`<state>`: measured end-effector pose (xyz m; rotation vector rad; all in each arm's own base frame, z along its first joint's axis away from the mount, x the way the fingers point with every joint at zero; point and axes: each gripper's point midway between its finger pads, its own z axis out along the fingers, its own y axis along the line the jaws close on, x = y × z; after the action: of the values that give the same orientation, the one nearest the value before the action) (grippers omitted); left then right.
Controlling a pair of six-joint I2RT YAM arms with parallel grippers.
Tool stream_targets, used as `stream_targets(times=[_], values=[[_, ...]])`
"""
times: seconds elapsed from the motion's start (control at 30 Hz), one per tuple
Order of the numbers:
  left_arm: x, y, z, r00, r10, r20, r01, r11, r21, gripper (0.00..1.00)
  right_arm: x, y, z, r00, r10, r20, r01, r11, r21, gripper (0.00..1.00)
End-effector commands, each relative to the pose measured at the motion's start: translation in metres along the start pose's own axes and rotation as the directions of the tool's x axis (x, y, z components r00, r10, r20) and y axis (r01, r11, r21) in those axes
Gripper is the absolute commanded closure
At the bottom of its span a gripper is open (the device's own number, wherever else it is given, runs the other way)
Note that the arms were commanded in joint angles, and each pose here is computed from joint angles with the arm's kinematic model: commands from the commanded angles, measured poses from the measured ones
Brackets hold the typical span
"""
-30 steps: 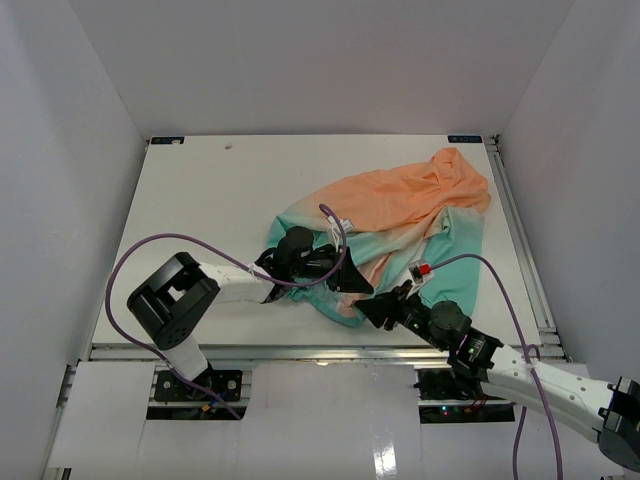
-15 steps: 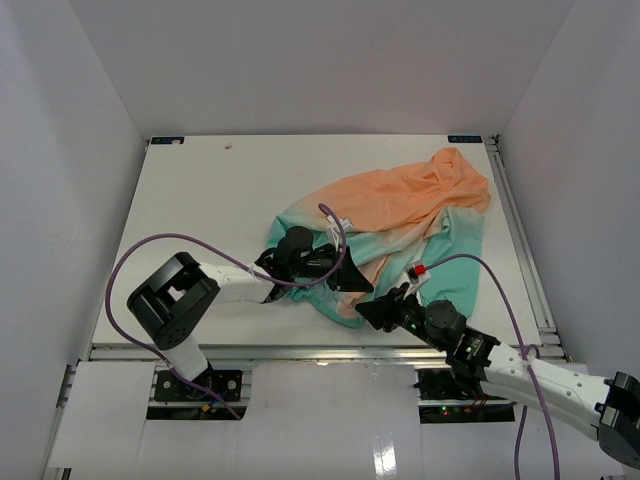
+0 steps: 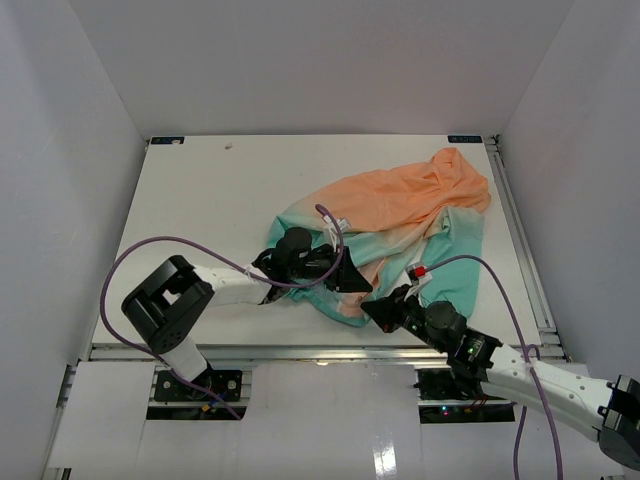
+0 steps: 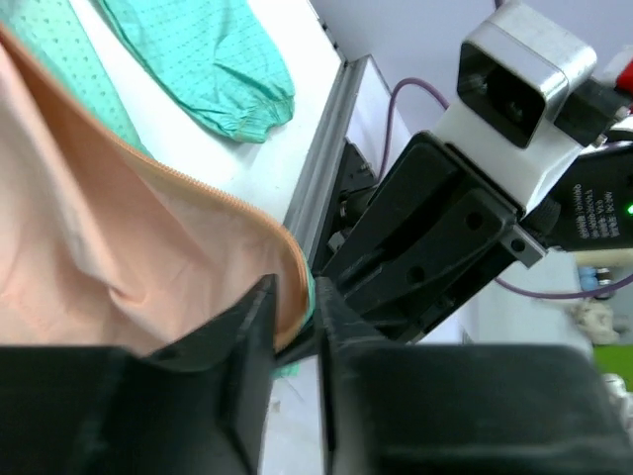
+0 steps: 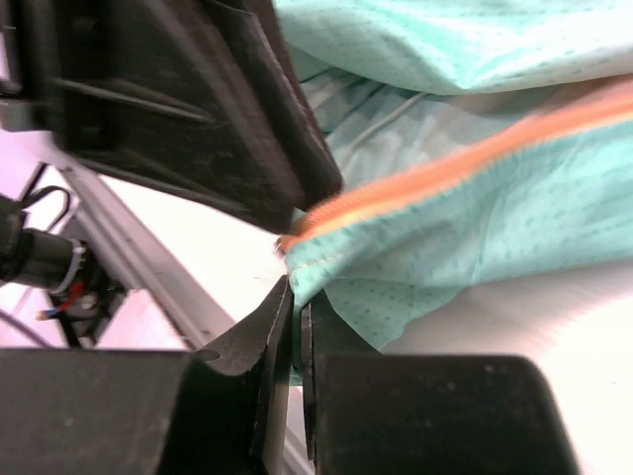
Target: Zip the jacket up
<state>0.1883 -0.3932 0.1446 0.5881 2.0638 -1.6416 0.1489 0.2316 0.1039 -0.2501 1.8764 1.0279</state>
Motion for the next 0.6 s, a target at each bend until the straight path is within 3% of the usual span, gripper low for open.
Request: stream_targets(times=[0.0,0.1,0.23,0.37,0.57], values=[[-0.031,-0.001,-0.02,0.996,0.081,0.046,-0.073,0.985,-0.157,0.4,0.029,-0.05,-0.009,0.993,-0.1,-0.056,0.108,0.981,0.163,0.92],[-0.043,0.006,-0.039,0.992,0.11,0.054,-0.088,0.948,-0.305,0.35,0.023,-0.056,-0.009,0.99,-0.127,-0.06,0.137,0.969,0.207,0.92],[-0.061,0.022,-0.069,0.988,0.14,0.063,-0.087,0.849,-0.521,0.34,0.005,-0.05,-0.002,0.987,-0.155,-0.041,0.161,0.96,0.23,0.92],[-0.062,0.052,-0.1,0.985,0.172,-0.026,-0.139,0.687,-0.714,0.37,-0.003,-0.046,0.001,0.988,-0.154,-0.017,0.153,0.96,0.233,0.92],[-0.035,0.088,-0.121,0.968,0.115,-0.222,-0.248,0.552,-0.796,0.42,-0.007,-0.041,0.0,0.991,-0.131,0.036,0.121,0.973,0.196,0.92]])
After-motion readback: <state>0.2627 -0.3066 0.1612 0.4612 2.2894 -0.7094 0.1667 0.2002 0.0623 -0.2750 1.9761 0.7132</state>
